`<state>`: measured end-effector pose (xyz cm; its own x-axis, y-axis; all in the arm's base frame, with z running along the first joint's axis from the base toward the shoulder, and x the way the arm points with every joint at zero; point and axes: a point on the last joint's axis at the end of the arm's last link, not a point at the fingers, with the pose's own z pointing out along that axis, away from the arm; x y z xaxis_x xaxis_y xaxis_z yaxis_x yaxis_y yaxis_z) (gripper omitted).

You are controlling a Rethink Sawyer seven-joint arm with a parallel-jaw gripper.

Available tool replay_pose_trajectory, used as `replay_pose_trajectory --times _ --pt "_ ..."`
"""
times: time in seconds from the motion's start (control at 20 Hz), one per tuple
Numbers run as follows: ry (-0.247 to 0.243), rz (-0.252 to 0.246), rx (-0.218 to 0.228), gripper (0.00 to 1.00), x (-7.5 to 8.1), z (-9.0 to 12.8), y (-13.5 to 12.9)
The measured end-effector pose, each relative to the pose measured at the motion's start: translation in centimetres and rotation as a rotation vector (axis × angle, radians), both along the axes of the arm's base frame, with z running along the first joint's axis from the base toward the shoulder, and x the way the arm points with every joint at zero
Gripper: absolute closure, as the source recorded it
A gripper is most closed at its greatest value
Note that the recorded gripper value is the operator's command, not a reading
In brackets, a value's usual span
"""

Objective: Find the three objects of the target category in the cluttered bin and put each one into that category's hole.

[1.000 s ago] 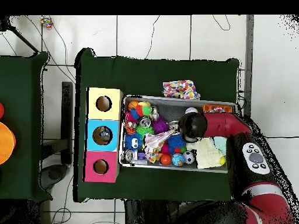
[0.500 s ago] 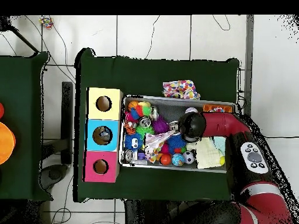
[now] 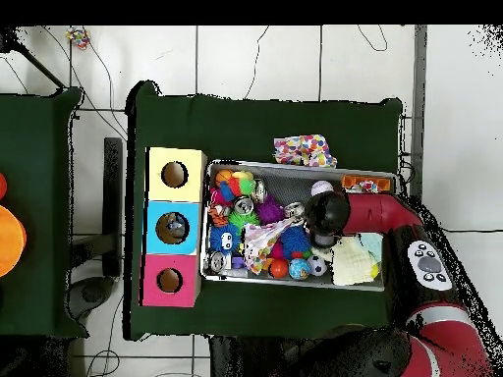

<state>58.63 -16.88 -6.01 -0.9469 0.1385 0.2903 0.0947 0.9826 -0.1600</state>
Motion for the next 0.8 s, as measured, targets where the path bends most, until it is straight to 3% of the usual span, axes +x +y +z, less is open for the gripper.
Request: replay_pose_trajectory --times 0.15,0.8 --pt "0.053 -0.009 -0.005 0.00 0.0 -0.1 0.0" --pt "0.074 -0.030 0.002 0.00 0.2 -1.0 -0.3"
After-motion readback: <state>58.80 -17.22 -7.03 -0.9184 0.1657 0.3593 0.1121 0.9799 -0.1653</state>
